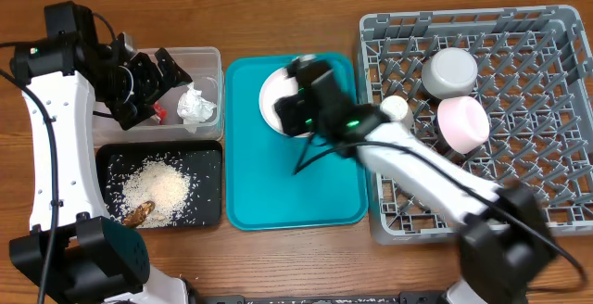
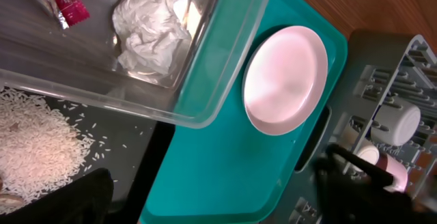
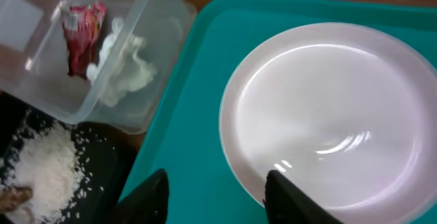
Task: Sort waste into correct bins and load items into the dishwasher
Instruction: 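Reach the right gripper to the pink-rimmed plate on the teal tray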
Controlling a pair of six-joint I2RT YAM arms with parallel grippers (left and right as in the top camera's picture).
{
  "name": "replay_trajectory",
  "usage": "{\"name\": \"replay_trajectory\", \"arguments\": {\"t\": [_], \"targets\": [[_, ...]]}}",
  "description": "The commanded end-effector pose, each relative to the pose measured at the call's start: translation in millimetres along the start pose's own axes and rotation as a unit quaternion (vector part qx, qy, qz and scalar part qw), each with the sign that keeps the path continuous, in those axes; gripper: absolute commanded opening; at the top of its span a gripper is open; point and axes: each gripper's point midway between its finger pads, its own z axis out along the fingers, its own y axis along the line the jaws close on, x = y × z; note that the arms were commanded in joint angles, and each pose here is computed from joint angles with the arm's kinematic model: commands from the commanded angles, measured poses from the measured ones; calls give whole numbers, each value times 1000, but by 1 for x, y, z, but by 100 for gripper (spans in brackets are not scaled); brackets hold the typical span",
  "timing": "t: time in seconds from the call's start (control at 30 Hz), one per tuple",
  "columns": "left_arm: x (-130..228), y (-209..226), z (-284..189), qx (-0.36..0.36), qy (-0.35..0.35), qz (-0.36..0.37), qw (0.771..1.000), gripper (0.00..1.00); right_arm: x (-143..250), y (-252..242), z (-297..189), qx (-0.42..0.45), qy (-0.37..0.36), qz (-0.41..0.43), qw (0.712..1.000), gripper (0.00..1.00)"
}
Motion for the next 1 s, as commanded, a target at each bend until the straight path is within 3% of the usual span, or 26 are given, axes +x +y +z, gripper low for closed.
{"name": "replay_trajectory", "arguments": {"t": [0.0,0.37,0.67,0.77,0.87,0.97], "targets": [[-2,-8,-5,14,-4,4,1000,100,4,7,25,21,-12,-53,998,50],[-2,-8,-5,14,-4,4,1000,100,-8,21,67,17,-77,-190,979,52],[-2,-8,-5,14,-4,4,1000,100,16,9,107,22,-65,-224,972,71],[-1,-9,-4,14,-4,5,1000,100,26,3,113,26,-50,-225,973,70],[-1,-9,-4,13,-4,5,1000,100,37,-2,114,32,-24,-226,973,62],[-1,-9,-4,13,-4,5,1000,100,56,-10,114,40,16,-226,973,62]]}}
